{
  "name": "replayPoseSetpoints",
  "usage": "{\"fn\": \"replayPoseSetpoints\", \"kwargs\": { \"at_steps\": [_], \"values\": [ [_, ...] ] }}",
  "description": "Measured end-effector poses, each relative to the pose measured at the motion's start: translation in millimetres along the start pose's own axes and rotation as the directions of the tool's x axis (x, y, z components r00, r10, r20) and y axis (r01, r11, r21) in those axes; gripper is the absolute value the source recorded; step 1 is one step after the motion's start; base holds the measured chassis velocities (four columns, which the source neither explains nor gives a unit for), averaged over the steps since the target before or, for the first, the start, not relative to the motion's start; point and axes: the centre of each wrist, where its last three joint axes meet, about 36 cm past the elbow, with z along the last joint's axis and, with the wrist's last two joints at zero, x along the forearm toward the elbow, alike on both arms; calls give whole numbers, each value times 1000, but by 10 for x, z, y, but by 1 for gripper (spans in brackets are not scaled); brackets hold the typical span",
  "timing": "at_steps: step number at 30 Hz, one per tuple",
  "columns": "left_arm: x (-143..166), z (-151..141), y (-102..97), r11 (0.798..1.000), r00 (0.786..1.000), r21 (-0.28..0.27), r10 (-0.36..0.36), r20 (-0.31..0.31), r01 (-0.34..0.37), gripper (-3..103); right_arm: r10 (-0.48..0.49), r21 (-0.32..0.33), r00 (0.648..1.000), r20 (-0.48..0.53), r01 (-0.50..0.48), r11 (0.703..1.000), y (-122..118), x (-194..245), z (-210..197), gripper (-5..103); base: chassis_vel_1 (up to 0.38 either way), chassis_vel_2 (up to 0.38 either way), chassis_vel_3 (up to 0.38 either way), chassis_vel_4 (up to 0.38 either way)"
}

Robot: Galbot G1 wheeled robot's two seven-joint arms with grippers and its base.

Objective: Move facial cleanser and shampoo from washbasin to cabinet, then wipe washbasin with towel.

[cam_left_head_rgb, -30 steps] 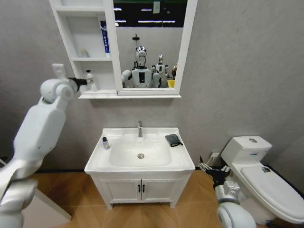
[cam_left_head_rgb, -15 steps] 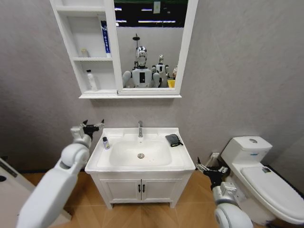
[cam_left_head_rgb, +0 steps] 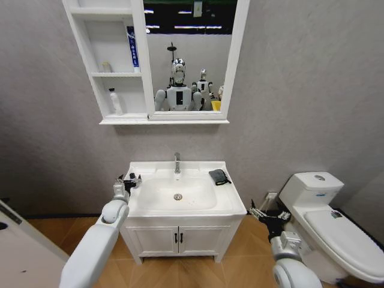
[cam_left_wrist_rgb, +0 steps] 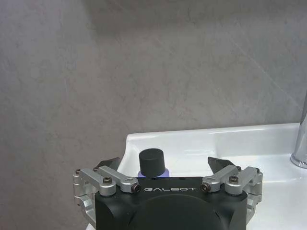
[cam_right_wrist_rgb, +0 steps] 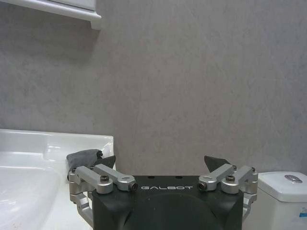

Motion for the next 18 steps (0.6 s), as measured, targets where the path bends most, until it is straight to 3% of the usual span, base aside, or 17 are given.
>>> {"fn": "replayPoseSetpoints", "kwargs": {
  "at_steps": [9,18],
  "values": [
    [-223,109,-17,1000,1000,-18,-20,-11,20,100,8,2,1000,3,-8,1000,-33,-8,-6,100,0,0,0,0],
    [-408,214,67,999,997,-10,-34,-62,34,100,12,-1,1000,0,-12,1000,-35,-25,26,100,0,0,0,0]
  ]
}}
